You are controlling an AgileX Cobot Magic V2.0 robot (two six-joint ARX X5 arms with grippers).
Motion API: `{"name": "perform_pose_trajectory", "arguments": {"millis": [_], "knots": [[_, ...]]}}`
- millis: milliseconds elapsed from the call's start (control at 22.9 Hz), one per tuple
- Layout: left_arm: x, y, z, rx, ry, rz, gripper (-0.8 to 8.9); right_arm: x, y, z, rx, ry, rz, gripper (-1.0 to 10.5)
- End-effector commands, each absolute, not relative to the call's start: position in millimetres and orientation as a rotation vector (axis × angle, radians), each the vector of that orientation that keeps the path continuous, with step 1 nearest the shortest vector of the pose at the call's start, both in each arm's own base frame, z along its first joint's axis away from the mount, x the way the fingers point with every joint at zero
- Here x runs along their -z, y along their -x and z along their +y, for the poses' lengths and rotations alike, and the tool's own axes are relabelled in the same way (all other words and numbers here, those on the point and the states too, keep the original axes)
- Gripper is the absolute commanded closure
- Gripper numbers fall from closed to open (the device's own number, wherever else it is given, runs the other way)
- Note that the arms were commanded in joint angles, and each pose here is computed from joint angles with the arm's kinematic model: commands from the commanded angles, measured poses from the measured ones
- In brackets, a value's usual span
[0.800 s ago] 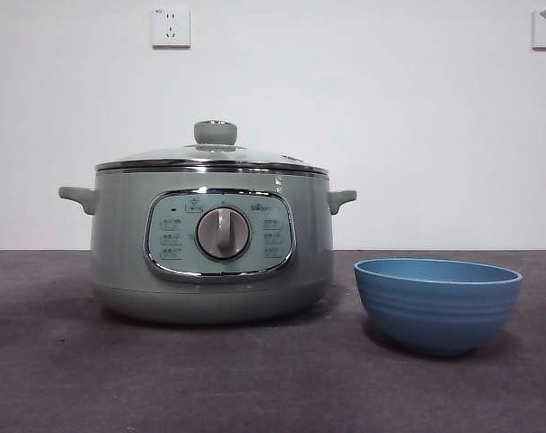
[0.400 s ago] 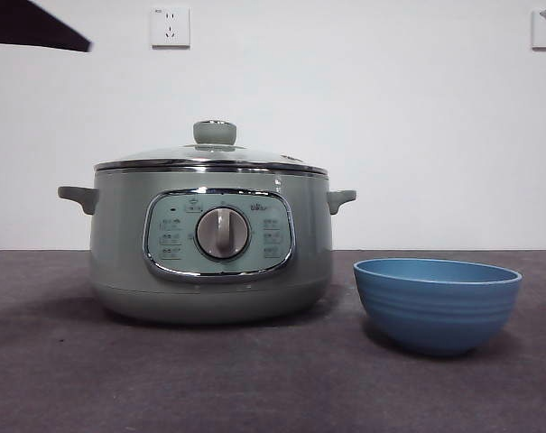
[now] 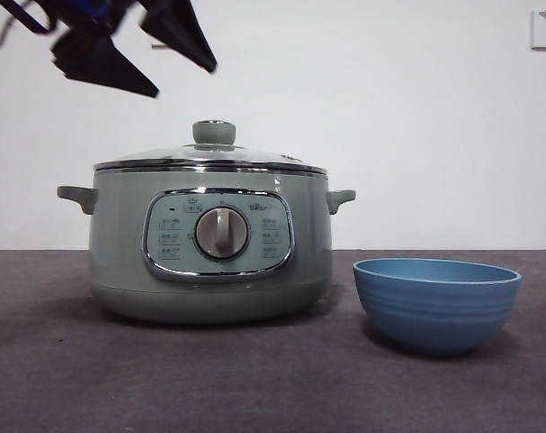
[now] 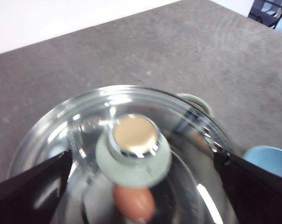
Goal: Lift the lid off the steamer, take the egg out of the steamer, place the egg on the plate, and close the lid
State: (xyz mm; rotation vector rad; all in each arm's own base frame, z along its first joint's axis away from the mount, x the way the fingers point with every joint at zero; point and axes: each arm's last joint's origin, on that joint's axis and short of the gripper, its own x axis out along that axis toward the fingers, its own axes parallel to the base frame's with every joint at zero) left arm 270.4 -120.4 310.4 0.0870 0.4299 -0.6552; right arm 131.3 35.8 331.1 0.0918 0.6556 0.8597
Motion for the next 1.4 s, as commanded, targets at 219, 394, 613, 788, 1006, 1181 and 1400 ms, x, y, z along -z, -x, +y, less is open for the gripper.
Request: {"name": "perform_pose_trajectory", "arguments": {"millis": [219, 394, 613, 788, 1006, 1181, 1400], "knots": [[-283.9, -301.1, -137.0, 0.645, -0.117, 0.403, 2.82, -332.9, -131.4, 36.0, -0.860, -0.095, 0.649, 3.5], [-277.2, -308.8, -140.8, 0.629, -0.120, 0.385, 2.82, -332.9, -131.5, 36.0, -0.859, -0.097, 0.650, 3.5], [-266.7, -313.8, -150.8, 0.652, -0.123, 0.388, 2.82, -332.9, -131.4, 36.0, -0.859, -0.097, 0.650, 3.5], [-262.4, -313.8, -157.4, 0.666, -0.128, 0.394, 2.82, -332.9, -131.4, 36.0, -0.859, -0.097, 0.650, 3.5], [-262.1, -313.0, -158.7, 0.663, -0.128, 0.397, 4.96, -332.9, -131.4, 36.0, -0.859, -0.097, 0.650, 3.5], [-259.2, -311.8, -158.2, 0.663, -0.132, 0.432, 6.64, -332.9, -131.5, 36.0, -0.859, -0.097, 0.650, 3.5], [-259.0, -311.5, -158.4, 0.670, -0.124, 0.436, 8.26, -332.9, -131.5, 36.0, -0.859, -0.097, 0.650, 3.5]]}}
